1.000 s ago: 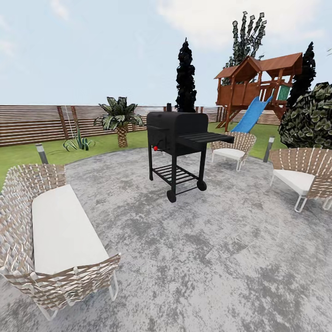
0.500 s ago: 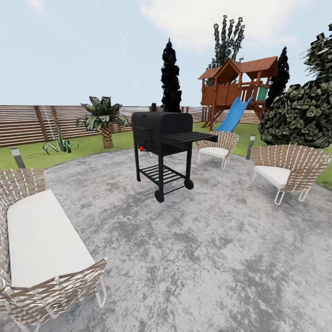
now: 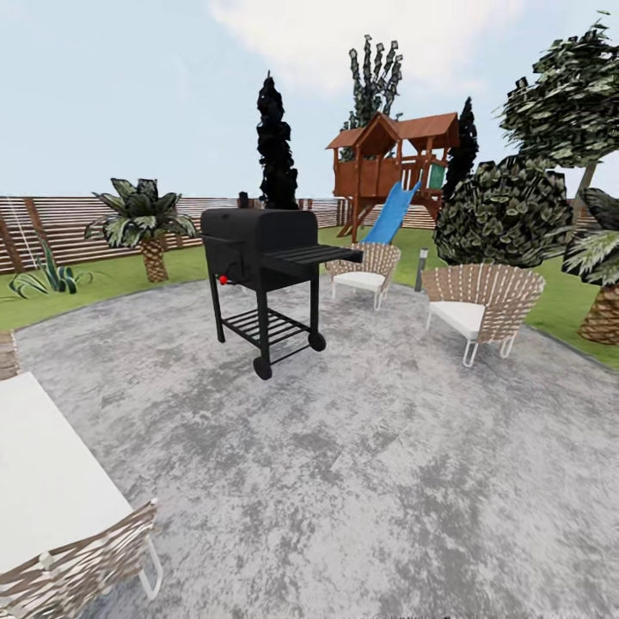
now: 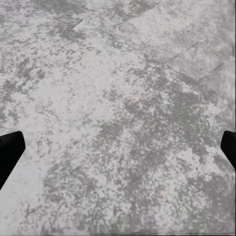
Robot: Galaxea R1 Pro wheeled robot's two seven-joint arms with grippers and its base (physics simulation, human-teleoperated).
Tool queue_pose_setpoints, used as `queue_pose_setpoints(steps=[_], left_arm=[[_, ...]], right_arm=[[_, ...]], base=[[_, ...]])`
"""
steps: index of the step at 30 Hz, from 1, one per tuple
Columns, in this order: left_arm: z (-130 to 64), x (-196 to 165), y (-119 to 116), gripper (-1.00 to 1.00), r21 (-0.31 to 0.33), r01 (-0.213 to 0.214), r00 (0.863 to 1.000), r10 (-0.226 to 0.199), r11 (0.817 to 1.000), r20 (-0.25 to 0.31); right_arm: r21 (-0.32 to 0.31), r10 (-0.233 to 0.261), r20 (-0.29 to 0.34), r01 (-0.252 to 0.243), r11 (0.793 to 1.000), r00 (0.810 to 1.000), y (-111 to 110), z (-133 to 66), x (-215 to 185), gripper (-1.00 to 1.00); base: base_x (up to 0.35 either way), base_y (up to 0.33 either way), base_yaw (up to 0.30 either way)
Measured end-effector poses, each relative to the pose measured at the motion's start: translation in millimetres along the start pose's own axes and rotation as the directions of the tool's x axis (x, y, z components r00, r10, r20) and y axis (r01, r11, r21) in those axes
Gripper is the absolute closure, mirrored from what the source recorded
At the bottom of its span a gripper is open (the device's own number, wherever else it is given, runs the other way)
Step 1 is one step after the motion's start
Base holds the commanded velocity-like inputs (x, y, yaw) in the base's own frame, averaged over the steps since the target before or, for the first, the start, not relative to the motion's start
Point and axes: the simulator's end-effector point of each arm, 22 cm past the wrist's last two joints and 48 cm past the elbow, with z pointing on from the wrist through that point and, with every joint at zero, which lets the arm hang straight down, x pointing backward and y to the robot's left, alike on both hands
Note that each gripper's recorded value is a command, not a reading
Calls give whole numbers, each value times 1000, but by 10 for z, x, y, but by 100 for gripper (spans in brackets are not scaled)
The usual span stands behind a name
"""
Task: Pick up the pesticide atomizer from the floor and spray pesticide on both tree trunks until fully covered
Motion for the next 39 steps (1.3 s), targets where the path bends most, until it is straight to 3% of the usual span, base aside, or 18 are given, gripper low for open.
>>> queue_pose_setpoints(steps=[11,39], left_arm=[[101,84,-1,-100,2,0,1000,0,1000,3],[460,443,-5,-100,-1,2,1000,-2,1000,4]], right_arm=[[22,34,-3,-34,999,999,-77,75,128,-100],[20,32,-4,-32,999,999,-54,353,561,-100]], base=[[0,0,-300],[0,0,-274]])
